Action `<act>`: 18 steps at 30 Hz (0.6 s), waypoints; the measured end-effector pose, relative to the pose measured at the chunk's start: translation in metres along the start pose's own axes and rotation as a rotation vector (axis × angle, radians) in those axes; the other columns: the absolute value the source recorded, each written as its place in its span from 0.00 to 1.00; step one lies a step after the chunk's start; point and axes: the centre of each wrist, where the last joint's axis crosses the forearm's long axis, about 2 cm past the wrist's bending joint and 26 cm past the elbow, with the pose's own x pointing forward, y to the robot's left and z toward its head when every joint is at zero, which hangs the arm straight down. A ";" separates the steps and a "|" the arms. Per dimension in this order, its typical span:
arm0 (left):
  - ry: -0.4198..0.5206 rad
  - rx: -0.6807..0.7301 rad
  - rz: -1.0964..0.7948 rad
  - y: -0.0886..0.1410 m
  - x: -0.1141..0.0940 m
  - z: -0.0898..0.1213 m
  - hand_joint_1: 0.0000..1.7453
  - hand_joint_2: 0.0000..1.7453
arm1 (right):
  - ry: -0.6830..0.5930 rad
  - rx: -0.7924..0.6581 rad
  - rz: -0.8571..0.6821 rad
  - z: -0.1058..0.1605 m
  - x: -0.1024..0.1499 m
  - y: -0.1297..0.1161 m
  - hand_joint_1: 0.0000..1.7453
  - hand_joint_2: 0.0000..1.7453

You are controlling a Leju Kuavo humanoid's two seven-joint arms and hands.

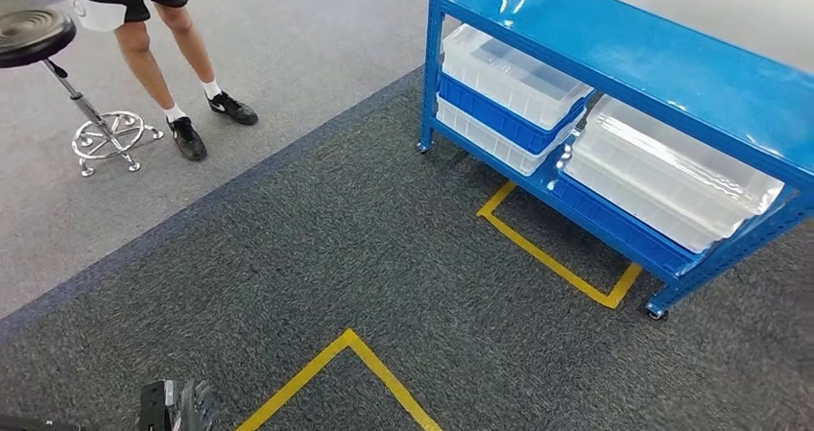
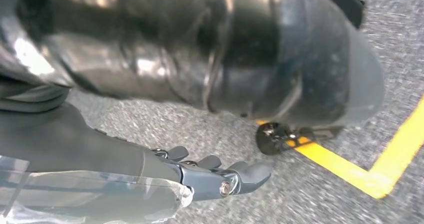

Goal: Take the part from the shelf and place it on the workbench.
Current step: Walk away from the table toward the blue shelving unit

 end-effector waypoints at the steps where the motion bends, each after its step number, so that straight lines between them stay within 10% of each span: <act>1: 0.018 0.036 -0.031 0.004 -0.005 0.001 0.00 0.00 | -0.001 -0.001 -0.003 0.000 0.000 0.000 0.00 0.00; 18: 0.575 0.273 -0.064 0.033 -0.060 0.041 0.00 0.00 | 0.010 0.007 -0.008 -0.001 0.001 0.006 0.00 0.00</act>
